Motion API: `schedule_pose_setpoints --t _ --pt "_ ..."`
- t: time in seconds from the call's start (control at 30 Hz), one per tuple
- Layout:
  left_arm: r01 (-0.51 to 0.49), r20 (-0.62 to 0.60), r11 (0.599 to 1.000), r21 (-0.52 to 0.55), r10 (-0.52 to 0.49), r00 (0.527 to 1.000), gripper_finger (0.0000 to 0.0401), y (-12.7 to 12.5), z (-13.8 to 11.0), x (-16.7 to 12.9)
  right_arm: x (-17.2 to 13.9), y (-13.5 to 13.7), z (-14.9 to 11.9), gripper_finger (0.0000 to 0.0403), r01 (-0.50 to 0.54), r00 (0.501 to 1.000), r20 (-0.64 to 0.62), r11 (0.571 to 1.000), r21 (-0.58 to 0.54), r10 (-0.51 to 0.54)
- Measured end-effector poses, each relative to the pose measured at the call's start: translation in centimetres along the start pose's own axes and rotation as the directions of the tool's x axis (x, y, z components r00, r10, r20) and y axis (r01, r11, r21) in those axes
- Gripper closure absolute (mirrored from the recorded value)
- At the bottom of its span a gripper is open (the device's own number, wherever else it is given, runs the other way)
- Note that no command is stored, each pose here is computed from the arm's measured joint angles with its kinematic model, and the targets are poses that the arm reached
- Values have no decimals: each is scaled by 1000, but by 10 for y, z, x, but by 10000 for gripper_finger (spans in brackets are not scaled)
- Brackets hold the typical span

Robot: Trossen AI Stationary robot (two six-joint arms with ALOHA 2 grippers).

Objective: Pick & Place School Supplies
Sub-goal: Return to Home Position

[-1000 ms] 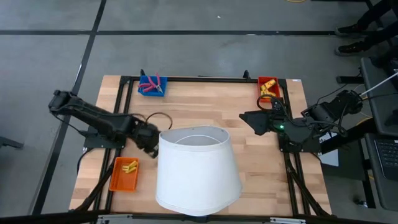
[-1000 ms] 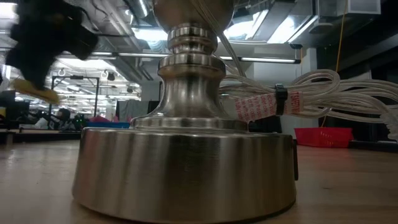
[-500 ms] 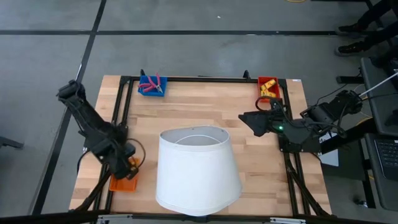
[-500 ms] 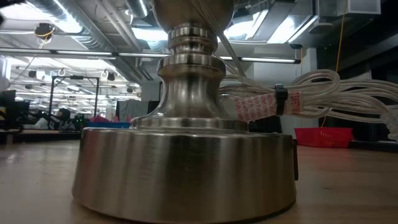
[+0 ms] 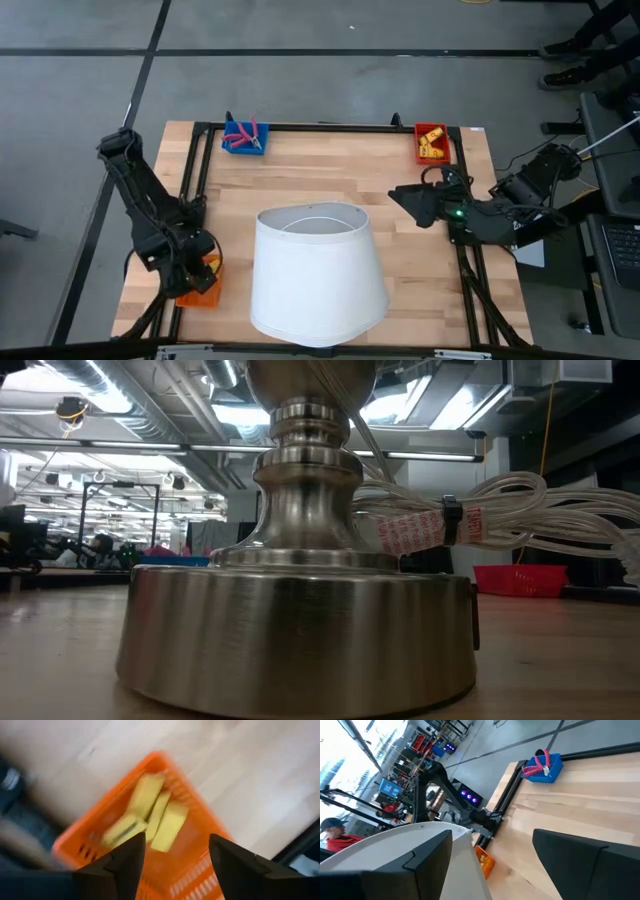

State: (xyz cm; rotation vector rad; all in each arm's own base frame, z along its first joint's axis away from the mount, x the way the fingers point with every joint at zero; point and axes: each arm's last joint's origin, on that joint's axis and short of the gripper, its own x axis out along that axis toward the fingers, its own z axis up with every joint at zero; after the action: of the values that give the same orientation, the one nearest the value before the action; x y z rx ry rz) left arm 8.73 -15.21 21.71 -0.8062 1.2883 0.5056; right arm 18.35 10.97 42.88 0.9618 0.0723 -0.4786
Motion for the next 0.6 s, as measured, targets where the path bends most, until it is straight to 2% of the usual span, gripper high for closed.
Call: schedule_pose_setpoints --t 0.07,0.13,0.2,0.27,0.33,0.4,0.5,0.53,0.6 --pt "94 68 991 96 -100 993 181 -6 -3 -1 -2 1 -1 120 -10 1000 8 1000 -2 10" --pt "249 153 945 211 -284 947 180 -19 -8 -4 -5 3 -2 120 -22 1000 15 1000 -12 22" --pt "379 252 870 316 -463 850 186 -35 -10 -11 -8 5 -4 120 -35 999 27 999 -20 36" --pt "434 344 796 423 -584 735 196 -49 -7 -19 -12 8 -5 120 -56 997 42 998 -33 57" --pt "399 397 749 529 -634 663 208 -62 3 -25 -16 12 -5 120 -75 995 67 996 -52 78" --pt "322 426 726 607 -640 640 222 -72 26 -26 -19 16 -5 120 -90 990 99 993 -72 97" --pt "236 439 668 705 -674 594 242 -85 79 -30 -23 22 -3 120 -108 983 136 989 -97 120" --pt "215 436 641 737 -693 575 248 -84 98 -34 -23 23 -2 120 -112 981 144 988 -103 127" --pt "191 447 619 761 -715 537 258 -74 132 -45 -25 26 -1 120 -122 978 153 986 -116 139"
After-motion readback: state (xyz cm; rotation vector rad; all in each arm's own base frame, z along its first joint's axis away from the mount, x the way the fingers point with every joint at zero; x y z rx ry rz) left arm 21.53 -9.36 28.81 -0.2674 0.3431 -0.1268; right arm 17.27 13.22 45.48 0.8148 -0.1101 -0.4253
